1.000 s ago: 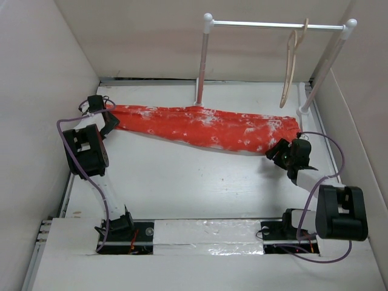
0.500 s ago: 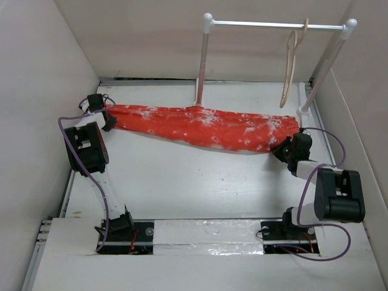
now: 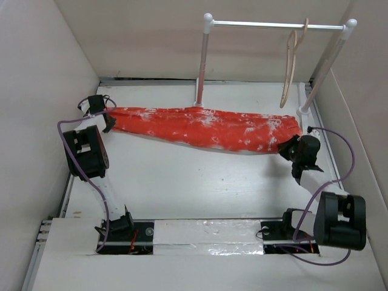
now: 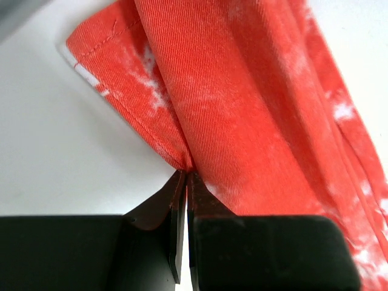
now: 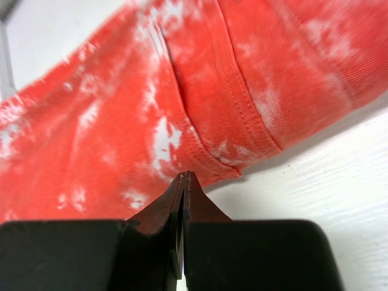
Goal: Place the trousers on the hanger
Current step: Fold the trousers at the center of the board.
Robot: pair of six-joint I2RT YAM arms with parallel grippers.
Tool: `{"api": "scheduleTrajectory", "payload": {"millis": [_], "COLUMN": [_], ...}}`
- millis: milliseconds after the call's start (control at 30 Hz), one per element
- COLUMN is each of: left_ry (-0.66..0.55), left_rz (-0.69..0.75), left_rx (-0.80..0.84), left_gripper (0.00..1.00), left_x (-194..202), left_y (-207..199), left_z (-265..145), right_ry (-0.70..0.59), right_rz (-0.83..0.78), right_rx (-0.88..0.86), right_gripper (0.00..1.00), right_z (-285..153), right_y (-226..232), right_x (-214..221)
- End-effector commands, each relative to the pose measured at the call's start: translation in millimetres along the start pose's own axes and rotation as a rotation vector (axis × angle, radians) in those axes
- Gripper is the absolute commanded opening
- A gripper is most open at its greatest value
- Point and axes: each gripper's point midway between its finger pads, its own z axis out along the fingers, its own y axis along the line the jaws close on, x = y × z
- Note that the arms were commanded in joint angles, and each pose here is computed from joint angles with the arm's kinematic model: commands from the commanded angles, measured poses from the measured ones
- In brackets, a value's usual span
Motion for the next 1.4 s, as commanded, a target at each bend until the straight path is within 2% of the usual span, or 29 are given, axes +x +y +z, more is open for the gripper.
{"api": "scheduleTrajectory", "payload": {"millis": [0, 33, 133, 167, 300, 333, 433, 500, 533, 600, 700, 800, 900, 933, 967, 1200, 1233, 1333, 1367], "left_ry": [-0.120, -0.094, -0.117, -0.097, -0.107, -0.094, -0.106, -0.106, -0.101, -0.104, -0.100, -0.084, -0.080, -0.079, -0.082, -0.090, -0.090, -0.101, -0.098], "left_rz": [0.016, 0.031, 0.035, 0.051, 0.048, 0.057, 0.073, 0.083, 0.087, 0.086, 0.086, 0.087, 0.091, 0.092, 0.092, 0.128, 0.132, 0.148, 0.155], "left_rx": [-0.013, -0.043, -0.091, -0.118, -0.112, -0.125, -0.111, -0.102, -0.103, -0.090, -0.065, -0.052, -0.051, -0.052, -0.052, -0.183, -0.190, -0.241, -0.264], "left_gripper": [0.00, 0.00, 0.00, 0.00, 0.00, 0.00, 0.00, 0.00, 0.00, 0.00, 0.00, 0.00, 0.00, 0.00, 0.00, 0.00, 0.00, 0.00, 0.00], "left_x": [-39, -28, -25, -11, 1, 8, 7, 9, 10, 11, 12, 16, 16, 16, 15, 12, 12, 12, 13], "left_y": [7, 18, 36, 50, 65, 72, 74, 75, 76, 75, 71, 69, 68, 68, 67, 89, 91, 104, 109], "left_z": [-48, -50, -72, -74, -103, -105, -118, -122, -123, -126, -125, -123, -121, -120, -120, -113, -114, -122, -123], "right_ry": [-0.087, -0.096, -0.097, -0.068, -0.095, -0.133, -0.148, -0.027, -0.016, 0.040, 0.086, 0.102, 0.090, 0.081, 0.084, -0.013, -0.011, -0.104, -0.075], "right_rz": [-0.035, -0.028, -0.017, -0.012, -0.025, -0.023, -0.043, -0.029, -0.027, 0.014, 0.101, 0.156, 0.176, 0.181, 0.177, 0.142, 0.139, 0.113, 0.119], "right_rx": [-0.012, -0.005, -0.024, -0.032, -0.045, -0.063, -0.055, -0.045, -0.067, -0.094, -0.105, -0.091, -0.084, -0.081, -0.081, -0.055, -0.030, 0.014, 0.053], "right_gripper": [0.00, 0.00, 0.00, 0.00, 0.00, 0.27, 0.84, 0.88, 0.89, 0.89, 0.87, 0.80, 0.37, 0.10, 0.01, 0.00, 0.00, 0.00, 0.00], "right_z": [-16, -21, -36, -40, -55, -58, -50, -34, -28, -11, 10, 29, 38, 39, 38, 4, -4, -42, -43], "right_y": [-1, -7, -14, -17, -21, -18, -14, -17, -9, -8, -10, -12, -10, -10, -8, -8, -19, -32, -44], "right_x": [-21, -25, -25, -15, -9, -14, -25, -10, -18, -8, -3, -3, -7, -10, -9, -16, -6, -14, -4]}}
